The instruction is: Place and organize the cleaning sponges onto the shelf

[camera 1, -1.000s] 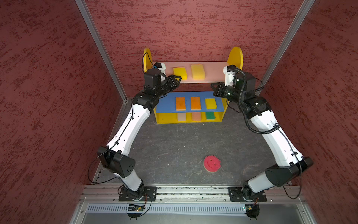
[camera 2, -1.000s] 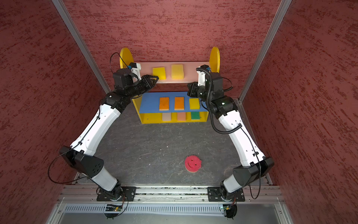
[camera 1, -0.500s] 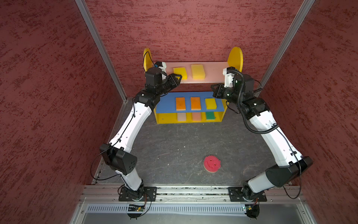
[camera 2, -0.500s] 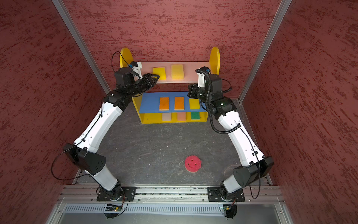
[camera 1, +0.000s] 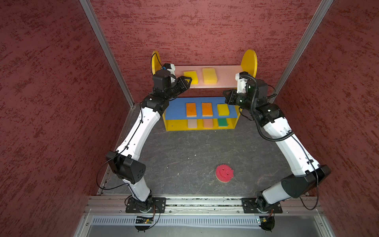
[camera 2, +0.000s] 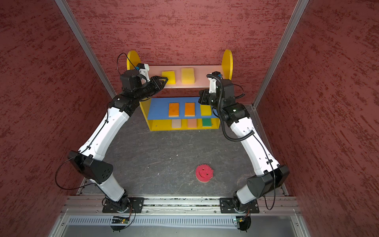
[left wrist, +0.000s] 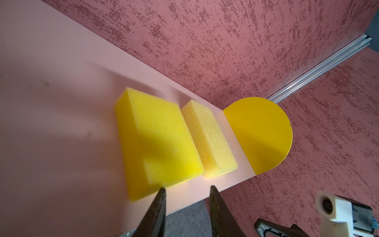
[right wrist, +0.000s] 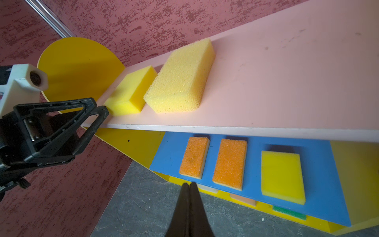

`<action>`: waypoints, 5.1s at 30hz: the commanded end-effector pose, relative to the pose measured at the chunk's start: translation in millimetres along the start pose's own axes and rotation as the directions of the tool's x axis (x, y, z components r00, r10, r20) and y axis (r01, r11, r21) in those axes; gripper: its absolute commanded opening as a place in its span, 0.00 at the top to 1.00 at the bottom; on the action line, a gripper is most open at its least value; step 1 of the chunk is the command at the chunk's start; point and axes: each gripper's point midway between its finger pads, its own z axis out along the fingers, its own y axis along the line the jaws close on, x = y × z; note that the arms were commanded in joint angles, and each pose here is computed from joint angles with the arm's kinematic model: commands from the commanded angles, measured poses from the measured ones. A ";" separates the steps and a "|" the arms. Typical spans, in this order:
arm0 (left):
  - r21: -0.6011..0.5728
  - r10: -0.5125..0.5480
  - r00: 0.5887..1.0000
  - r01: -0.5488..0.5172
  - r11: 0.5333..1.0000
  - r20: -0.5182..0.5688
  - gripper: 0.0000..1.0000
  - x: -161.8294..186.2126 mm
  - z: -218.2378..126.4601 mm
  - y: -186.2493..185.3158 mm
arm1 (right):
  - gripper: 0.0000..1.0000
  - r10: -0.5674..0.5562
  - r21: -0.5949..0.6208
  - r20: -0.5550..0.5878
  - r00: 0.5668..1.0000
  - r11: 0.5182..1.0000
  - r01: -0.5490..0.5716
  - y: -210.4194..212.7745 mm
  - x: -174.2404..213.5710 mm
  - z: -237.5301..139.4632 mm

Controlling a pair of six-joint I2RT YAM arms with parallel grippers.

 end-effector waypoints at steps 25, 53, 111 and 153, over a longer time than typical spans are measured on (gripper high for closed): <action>0.008 0.057 0.995 -0.058 0.998 0.082 0.64 -21.2 -26.0 -19.0 | 0.96 -0.001 -0.001 0.032 0.999 1.000 0.001 2.4 -6.1 -17.4; -0.126 0.121 0.989 -0.110 0.986 0.083 0.41 -27.5 16.7 13.1 | 0.94 -0.016 0.046 0.040 0.999 0.999 0.014 -8.4 -5.4 -18.8; -0.184 0.038 0.994 -0.056 0.981 -0.101 0.25 129.5 -162.1 42.8 | 0.31 0.448 0.537 -0.636 0.628 0.842 -0.055 -92.3 431.9 -160.0; -0.216 -0.039 0.982 -0.002 0.976 -0.187 0.20 170.7 -163.9 92.5 | 1.00 0.077 0.281 -0.251 0.965 0.960 -0.004 -1.9 77.1 -98.2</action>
